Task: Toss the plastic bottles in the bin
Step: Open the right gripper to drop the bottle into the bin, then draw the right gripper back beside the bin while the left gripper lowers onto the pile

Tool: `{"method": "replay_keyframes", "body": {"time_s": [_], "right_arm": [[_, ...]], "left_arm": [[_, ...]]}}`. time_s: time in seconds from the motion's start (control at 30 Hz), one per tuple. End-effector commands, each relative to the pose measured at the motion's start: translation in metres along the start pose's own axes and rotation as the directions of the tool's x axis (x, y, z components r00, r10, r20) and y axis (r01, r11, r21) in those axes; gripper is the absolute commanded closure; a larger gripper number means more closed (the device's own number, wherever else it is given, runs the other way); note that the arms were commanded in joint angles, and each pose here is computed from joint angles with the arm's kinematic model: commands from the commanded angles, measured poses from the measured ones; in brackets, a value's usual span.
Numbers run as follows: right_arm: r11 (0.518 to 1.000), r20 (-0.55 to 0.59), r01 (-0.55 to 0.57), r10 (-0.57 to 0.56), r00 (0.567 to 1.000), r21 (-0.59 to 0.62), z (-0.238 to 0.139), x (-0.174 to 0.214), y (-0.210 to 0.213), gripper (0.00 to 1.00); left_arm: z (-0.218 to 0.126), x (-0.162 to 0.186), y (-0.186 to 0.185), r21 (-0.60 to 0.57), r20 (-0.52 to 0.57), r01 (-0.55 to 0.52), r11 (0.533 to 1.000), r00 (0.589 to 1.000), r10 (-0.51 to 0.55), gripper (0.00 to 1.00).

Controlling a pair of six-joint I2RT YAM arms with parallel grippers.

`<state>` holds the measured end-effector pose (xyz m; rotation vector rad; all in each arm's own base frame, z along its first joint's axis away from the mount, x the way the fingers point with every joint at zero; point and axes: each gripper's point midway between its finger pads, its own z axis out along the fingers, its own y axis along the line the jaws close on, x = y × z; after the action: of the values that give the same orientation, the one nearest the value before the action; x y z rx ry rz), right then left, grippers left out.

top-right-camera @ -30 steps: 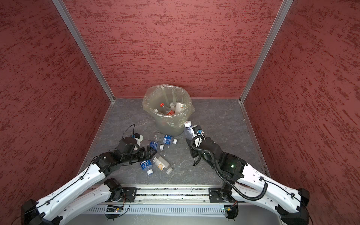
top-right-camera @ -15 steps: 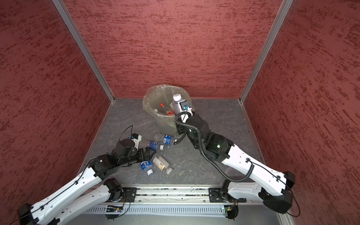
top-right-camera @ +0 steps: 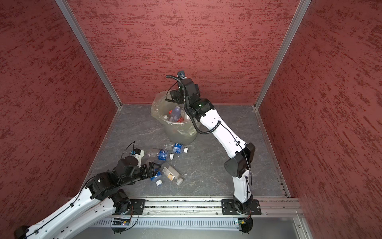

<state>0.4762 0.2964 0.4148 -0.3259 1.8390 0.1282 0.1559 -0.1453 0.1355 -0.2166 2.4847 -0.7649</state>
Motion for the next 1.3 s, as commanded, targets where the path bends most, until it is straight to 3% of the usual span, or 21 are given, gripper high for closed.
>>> {"method": "replay_keyframes", "body": {"time_s": [0.0,0.2,0.5,1.0,1.27], "right_arm": [[0.999,0.11,-0.035,0.037,0.993,-0.025,-0.043,-0.051,-0.011,0.01],[0.999,0.101,-0.037,0.039,0.994,-0.018,-0.058,-0.047,-0.019,0.01],[0.992,0.1,-0.062,0.073,0.992,-0.11,-0.089,-0.027,-0.016,0.07],[0.982,-0.015,-0.122,0.121,0.993,-0.142,-0.121,0.069,-0.026,0.17],[0.985,-0.068,-0.15,0.144,0.987,-0.086,-0.134,0.112,-0.041,0.32]], "left_arm": [[0.001,0.0,0.009,-0.04,0.01,0.006,0.999,1.0,-0.006,0.01],[0.003,-0.004,0.009,-0.071,0.018,0.011,0.997,1.0,-0.01,0.01],[-0.002,-0.011,0.026,-0.207,0.037,0.056,0.977,0.998,-0.049,0.0],[0.013,-0.009,0.034,-0.258,0.005,0.118,0.959,0.993,-0.121,0.01],[0.026,-0.008,0.039,-0.287,-0.01,0.14,0.948,0.989,-0.15,0.0]]}}
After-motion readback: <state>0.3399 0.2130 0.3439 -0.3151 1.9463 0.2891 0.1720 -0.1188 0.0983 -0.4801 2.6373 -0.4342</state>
